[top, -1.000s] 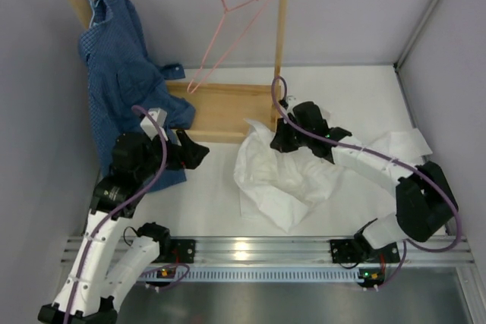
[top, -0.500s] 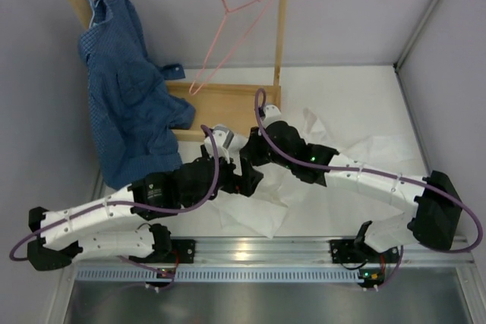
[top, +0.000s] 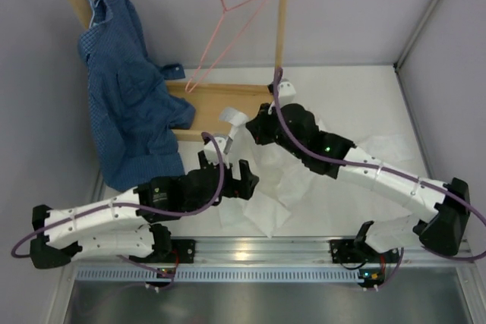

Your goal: Place the shirt on the hanger

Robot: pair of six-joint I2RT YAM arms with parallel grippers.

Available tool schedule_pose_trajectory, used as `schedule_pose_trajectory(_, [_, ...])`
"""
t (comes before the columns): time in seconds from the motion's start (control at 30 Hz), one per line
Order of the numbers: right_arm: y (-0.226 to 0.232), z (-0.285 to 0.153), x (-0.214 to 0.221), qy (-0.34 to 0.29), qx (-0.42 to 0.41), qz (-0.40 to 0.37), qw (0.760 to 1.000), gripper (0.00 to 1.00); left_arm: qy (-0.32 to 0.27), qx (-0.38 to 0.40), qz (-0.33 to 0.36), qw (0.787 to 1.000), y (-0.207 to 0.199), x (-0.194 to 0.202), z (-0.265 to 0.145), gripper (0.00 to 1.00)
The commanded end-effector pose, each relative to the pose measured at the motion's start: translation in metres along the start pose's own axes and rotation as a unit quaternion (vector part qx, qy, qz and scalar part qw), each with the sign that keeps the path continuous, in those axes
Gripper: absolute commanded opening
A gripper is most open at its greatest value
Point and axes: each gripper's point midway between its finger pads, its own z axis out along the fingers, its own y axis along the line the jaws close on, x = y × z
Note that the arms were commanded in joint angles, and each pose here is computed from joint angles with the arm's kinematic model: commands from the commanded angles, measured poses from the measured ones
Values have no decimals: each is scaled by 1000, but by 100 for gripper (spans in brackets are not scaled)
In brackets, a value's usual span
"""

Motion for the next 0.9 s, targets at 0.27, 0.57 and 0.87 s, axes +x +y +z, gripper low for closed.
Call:
schedule_pose_trajectory(0.27, [114, -134, -140, -164, -160, 13, 973, 0, -105, -41, -23, 993, -30, -64, 26, 98])
schedule_pose_trajectory(0.57, [112, -158, -147, -214, -127, 26, 968, 0, -151, 27, 9, 988, -63, -95, 23, 98])
schedule_pose_trajectory(0.87, [97, -178, -146, -225, -113, 20, 968, 0, -174, 108, 62, 977, -79, -108, -3, 98])
